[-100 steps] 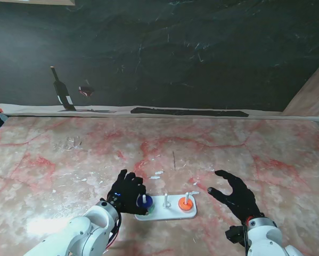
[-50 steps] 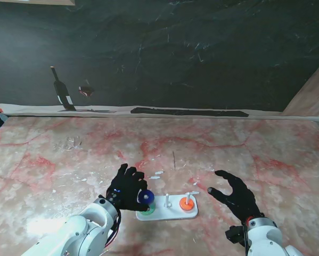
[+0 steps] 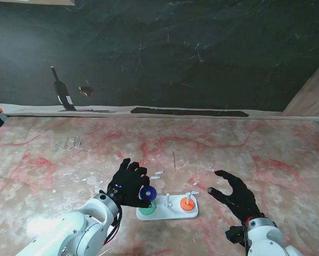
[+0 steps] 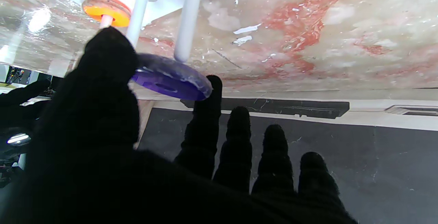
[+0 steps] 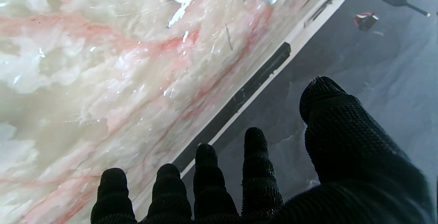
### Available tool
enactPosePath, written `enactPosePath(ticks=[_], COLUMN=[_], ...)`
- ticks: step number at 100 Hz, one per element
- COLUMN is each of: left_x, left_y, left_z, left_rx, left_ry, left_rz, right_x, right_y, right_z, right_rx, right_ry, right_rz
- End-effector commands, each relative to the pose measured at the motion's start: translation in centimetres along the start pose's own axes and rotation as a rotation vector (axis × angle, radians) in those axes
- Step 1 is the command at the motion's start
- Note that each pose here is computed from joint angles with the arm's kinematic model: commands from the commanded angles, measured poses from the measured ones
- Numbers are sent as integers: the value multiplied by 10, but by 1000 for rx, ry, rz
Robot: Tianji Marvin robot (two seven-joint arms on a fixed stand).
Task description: Move the three rings of the Hanoi Tower from the left rod to the right rod
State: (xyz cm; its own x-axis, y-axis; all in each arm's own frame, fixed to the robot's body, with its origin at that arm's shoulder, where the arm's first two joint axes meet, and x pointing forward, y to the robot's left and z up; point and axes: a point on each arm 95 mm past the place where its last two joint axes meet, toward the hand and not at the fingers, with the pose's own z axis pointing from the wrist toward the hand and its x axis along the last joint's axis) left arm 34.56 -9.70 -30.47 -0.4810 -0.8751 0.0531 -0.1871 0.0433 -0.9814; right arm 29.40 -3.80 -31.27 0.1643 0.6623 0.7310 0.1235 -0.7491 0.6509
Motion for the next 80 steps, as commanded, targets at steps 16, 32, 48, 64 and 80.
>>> enactPosePath(ticks=[16,32,48,64,80], left_x=[8,15,23,28,30], left_y=[-12,-10,-7,-5,-3], left_z=[5,17,29,38,43], left_rx=[26,20,12,3,1], left_ry=[33,66,102,126,133], left_rz=[-3,-19,-30,-33,-35], right_x=[1,0,0,0,0], right_y=[-2,-2,-2,-2,-2], right_z=[-3,-3,-3,-3,-3], right_rx=[5,5,5,4,2], right_ry=[0,0,-1,-2,-5], right_rz=[6,7,8,9,11])
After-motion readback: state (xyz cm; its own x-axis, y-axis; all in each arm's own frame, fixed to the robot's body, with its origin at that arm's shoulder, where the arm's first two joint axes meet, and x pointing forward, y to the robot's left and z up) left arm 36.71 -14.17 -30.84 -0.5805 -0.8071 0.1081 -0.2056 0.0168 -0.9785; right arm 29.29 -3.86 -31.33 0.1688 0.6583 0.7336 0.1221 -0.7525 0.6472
